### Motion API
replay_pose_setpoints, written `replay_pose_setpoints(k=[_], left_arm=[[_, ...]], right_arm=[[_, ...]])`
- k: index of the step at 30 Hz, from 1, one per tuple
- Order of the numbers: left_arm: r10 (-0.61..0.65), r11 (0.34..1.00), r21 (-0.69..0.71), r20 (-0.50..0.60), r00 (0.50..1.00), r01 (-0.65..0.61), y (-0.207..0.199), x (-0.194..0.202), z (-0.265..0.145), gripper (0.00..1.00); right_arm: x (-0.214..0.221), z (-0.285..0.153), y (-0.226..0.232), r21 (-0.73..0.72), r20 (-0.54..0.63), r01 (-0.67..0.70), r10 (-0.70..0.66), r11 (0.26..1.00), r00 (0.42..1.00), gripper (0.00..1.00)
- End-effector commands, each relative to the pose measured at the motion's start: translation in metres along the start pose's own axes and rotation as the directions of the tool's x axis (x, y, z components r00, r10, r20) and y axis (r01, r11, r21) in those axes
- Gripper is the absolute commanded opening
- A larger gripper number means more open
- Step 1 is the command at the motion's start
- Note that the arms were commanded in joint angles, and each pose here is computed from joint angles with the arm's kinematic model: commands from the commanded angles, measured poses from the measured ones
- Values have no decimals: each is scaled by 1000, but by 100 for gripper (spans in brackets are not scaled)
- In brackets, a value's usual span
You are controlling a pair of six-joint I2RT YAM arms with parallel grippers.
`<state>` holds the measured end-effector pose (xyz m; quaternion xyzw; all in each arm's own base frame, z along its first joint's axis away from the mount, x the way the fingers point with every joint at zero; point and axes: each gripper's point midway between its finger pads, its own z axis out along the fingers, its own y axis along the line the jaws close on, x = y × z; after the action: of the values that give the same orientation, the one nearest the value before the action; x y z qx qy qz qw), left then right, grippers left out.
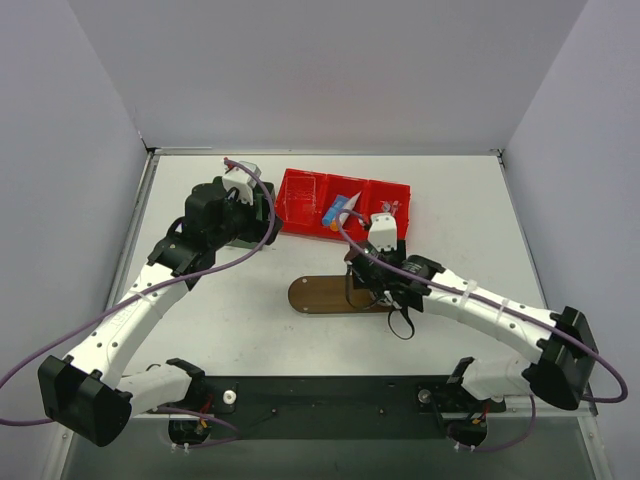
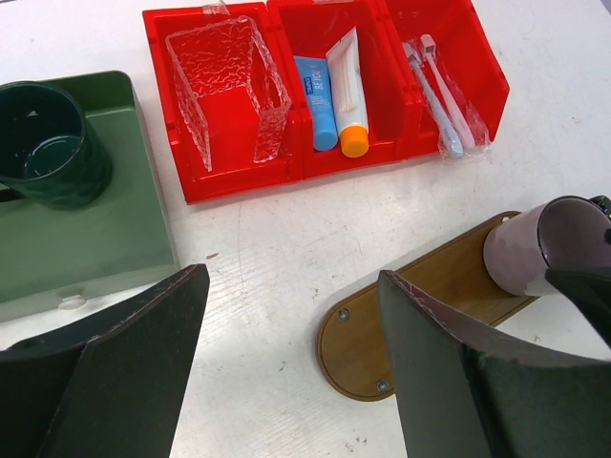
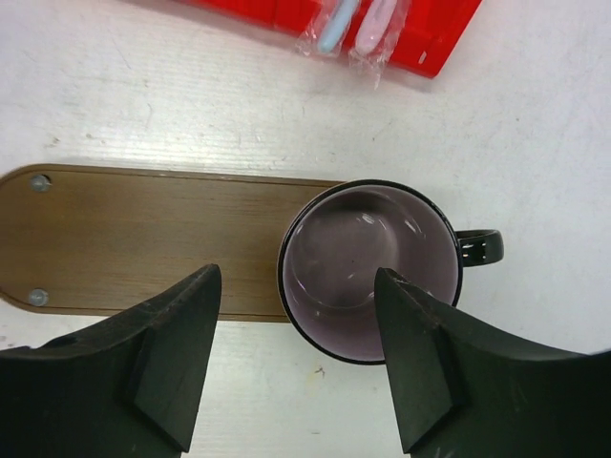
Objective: Prepare toiletry sets of a toothbrush and toothpaste on the tray
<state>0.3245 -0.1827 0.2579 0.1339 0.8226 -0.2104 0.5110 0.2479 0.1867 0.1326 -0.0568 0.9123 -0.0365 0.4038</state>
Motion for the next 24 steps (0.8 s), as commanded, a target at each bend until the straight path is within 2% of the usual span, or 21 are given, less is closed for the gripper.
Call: replay_pose_setpoints(k=[1, 7, 10, 11, 14, 18, 22, 24], left_arm=[[24, 1000, 11, 52, 998, -24, -3, -13, 2, 82], [30, 1000, -5, 40, 999, -30, 2, -7, 10, 81], [39, 999, -35, 22, 999, -38, 8, -6, 21, 74], [42, 998, -38, 21, 999, -42, 8, -11, 22, 63], [44, 997, -61, -5, 999, -44, 12, -10, 31, 55], [38, 997, -69, -19, 999, -39, 13, -15, 48, 55], [-1, 994, -111, -162, 987, -17, 34, 8, 85, 55], [-14, 993, -114, -190, 982, -8, 40, 12, 98, 55]], right_arm=[[-19, -23, -10, -50, 74, -49, 53, 998, 996, 62], [-23, -34, -29, -103, 109, -132, 143, 986, 984, 62], [-21, -37, -44, -111, 117, -199, 212, 974, 970, 58], [-20, -39, -46, -124, 116, -214, 228, 969, 967, 57], [-25, -51, -56, -150, 139, -260, 280, 954, 950, 56], [-28, -68, -69, -182, 171, -305, 336, 935, 926, 54], [-23, -77, -71, -225, 165, -334, 373, 916, 913, 53], [-22, -82, -73, -239, 169, -334, 378, 912, 910, 53]])
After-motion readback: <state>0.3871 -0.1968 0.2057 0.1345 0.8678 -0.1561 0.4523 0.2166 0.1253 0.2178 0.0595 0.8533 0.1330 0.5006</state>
